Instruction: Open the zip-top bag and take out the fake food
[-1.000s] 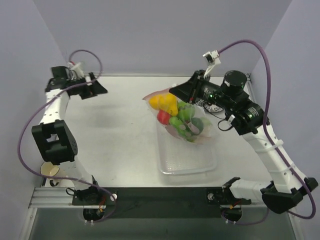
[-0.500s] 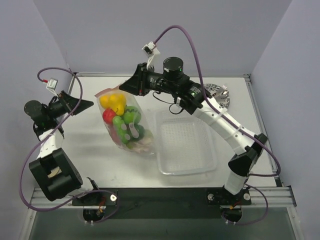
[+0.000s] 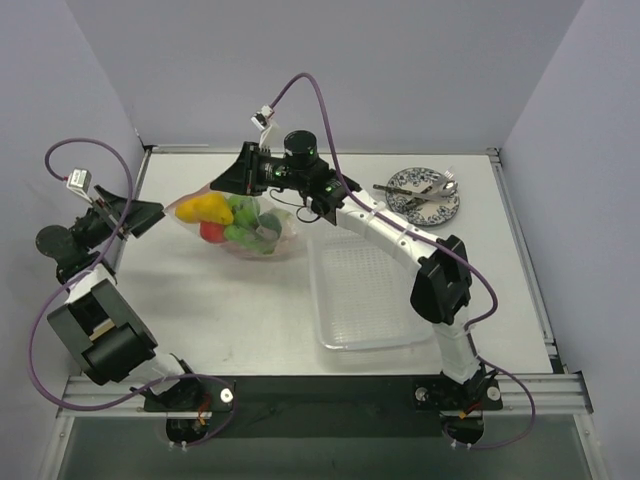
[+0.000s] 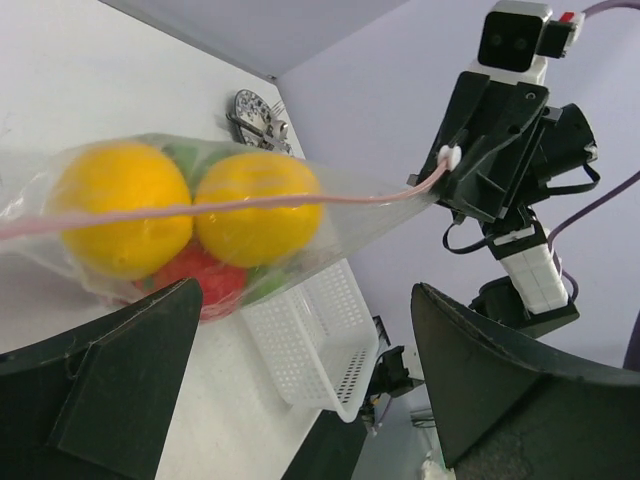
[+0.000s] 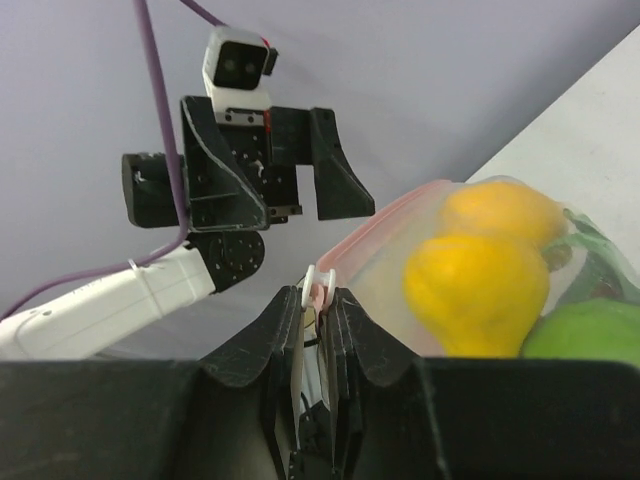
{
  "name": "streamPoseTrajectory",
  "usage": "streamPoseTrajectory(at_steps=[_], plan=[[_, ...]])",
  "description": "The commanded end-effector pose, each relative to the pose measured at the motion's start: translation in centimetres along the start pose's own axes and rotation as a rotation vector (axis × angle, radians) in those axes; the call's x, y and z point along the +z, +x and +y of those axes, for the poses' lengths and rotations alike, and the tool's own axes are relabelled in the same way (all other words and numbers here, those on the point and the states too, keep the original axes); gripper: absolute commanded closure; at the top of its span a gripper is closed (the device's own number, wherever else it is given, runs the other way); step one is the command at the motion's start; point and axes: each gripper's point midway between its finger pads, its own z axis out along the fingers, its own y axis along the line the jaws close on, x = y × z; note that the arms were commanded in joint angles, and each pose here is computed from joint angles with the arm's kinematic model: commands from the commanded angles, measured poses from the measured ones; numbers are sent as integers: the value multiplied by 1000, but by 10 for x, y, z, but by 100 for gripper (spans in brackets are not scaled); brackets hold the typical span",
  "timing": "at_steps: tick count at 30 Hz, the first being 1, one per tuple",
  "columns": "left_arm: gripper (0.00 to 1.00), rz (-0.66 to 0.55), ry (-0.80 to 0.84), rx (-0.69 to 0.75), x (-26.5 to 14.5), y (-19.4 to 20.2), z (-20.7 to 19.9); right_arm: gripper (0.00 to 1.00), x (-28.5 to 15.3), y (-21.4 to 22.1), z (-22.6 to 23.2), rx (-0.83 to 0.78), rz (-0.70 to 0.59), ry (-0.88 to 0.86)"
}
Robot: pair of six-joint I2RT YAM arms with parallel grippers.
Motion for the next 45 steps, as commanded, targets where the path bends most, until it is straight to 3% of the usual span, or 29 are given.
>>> streamPoseTrajectory(at_steps=[1,11,18,24,27,34,41,45], plan=[[3,146,84,632,13,22,-60,100,-38,-45,96,-189,-107,-259],[3,357,331,971,47,94,-103,100,-65,-30,83,-188,-32,-271],[3,407,354,996,50,100,-93,100,-77,-43,84,-184,-48,-294],[19,403,359,1013,60,84,-74,100,-81,-42,92,-143,-30,-355],[3,355,359,1030,67,66,-76,100,-81,-37,95,-125,-10,-380],[3,332,401,1013,83,55,-95,100,-81,-35,98,-121,-3,-394],[3,465,476,1045,85,95,-97,100,-79,-39,97,-127,-2,-395],[3,462,480,1057,82,100,-96,100,-78,-41,95,-127,-2,-395]])
